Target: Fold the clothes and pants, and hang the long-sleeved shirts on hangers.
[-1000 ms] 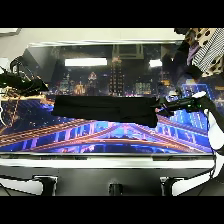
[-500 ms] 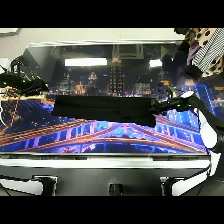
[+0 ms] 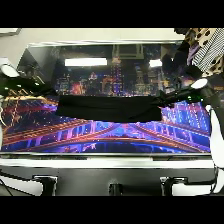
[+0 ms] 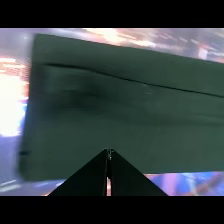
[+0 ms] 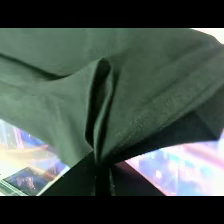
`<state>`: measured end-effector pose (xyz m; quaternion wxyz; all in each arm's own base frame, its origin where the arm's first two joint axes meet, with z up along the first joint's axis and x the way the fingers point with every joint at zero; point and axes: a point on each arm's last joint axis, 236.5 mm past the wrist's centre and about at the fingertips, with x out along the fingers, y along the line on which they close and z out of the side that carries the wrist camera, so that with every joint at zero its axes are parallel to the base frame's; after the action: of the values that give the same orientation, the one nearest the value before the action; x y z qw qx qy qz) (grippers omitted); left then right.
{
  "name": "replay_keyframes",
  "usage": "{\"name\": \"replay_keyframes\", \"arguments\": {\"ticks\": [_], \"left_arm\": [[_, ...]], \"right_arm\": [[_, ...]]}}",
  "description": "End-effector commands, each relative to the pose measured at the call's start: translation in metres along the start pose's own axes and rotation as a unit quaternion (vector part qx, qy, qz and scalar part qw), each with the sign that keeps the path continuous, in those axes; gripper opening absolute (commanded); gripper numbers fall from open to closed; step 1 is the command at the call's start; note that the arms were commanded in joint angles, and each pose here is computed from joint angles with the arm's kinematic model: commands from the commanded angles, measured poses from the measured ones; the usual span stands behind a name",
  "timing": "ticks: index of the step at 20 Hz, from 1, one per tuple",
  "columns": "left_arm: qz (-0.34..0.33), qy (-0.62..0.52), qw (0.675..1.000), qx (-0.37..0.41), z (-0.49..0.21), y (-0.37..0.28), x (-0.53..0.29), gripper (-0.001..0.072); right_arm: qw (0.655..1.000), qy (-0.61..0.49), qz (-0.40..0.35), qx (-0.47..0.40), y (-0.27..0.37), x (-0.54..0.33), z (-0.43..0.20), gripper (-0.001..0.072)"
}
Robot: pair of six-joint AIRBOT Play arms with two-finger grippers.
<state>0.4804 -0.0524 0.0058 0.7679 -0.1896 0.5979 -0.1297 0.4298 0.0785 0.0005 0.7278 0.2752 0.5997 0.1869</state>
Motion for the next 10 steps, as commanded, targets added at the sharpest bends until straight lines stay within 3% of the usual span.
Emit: {"name": "replay_keyframes", "arguments": {"ticks": [1,10], "left_arm": [[-0.072,0.022,0.997,-0.003,-0.018,-0.064,0.063,0.0015],[-0.215,0.059,0.975,-0.004,-0.096,-0.26,0.188,0.0015]], "right_arm": [[0.999,-0.021,-0.048,0.007,0.01,-0.042,-0.004,0.0029],[0.991,-0.084,-0.108,-0.004,0.048,-0.13,0.005,0.0029]]}}
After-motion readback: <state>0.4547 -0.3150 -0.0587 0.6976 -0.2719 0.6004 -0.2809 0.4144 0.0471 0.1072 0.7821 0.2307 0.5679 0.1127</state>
